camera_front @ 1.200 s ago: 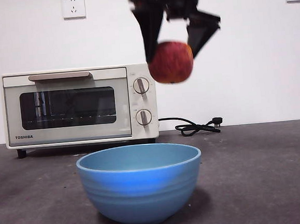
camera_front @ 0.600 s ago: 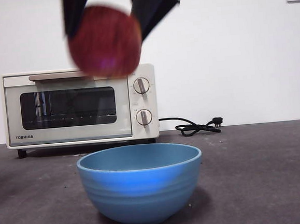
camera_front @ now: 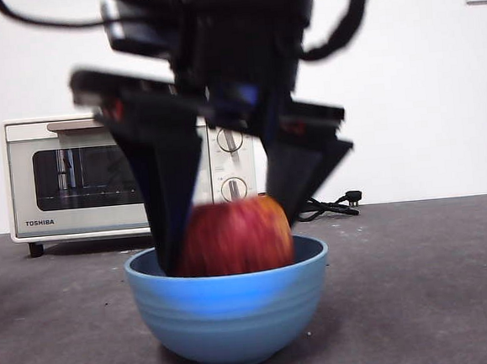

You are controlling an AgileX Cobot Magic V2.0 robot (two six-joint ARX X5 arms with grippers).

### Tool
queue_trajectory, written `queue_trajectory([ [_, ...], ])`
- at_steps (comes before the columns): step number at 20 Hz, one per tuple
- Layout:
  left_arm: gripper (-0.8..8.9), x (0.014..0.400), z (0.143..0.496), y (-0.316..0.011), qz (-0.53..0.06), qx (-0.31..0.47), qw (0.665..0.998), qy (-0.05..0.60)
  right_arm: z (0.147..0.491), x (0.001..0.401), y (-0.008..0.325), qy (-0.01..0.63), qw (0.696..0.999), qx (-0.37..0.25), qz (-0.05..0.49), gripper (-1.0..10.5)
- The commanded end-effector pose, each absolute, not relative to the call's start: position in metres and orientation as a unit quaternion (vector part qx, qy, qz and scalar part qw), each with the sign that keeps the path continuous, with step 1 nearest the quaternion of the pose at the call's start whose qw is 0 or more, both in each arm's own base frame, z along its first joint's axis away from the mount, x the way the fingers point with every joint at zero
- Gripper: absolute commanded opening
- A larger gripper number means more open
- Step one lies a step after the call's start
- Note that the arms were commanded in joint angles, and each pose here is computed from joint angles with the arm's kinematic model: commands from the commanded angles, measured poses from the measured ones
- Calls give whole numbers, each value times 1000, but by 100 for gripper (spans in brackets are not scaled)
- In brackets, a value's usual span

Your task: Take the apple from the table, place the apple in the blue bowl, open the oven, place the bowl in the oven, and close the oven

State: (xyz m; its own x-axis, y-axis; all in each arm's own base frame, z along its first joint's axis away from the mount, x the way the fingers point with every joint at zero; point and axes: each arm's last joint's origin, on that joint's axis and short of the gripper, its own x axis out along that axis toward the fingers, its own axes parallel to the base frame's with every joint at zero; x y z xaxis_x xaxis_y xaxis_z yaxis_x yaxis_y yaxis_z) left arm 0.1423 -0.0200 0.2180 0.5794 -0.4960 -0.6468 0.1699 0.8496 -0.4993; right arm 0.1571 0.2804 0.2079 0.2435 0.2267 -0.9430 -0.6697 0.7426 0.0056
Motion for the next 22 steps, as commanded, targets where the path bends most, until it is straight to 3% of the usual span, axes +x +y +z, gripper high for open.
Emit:
queue_trajectory([
  [1, -4, 142, 219, -20, -197, -189, 868, 414, 198, 155, 278, 541, 765, -195, 290, -10],
  [17, -4, 142, 219, -21, -200, -191, 867, 414, 189, 158, 282, 519, 781, -189, 291, 3],
  [18, -4, 142, 219, -21, -200, -191, 867, 414, 188, 158, 281, 519, 781, -190, 290, 20],
  [20, -4, 142, 219, -21, -200, -191, 867, 414, 188, 158, 281, 520, 782, -188, 288, 172],
  [22, -4, 142, 219, -21, -200, -191, 867, 414, 188, 158, 281, 518, 784, -190, 284, 227],
])
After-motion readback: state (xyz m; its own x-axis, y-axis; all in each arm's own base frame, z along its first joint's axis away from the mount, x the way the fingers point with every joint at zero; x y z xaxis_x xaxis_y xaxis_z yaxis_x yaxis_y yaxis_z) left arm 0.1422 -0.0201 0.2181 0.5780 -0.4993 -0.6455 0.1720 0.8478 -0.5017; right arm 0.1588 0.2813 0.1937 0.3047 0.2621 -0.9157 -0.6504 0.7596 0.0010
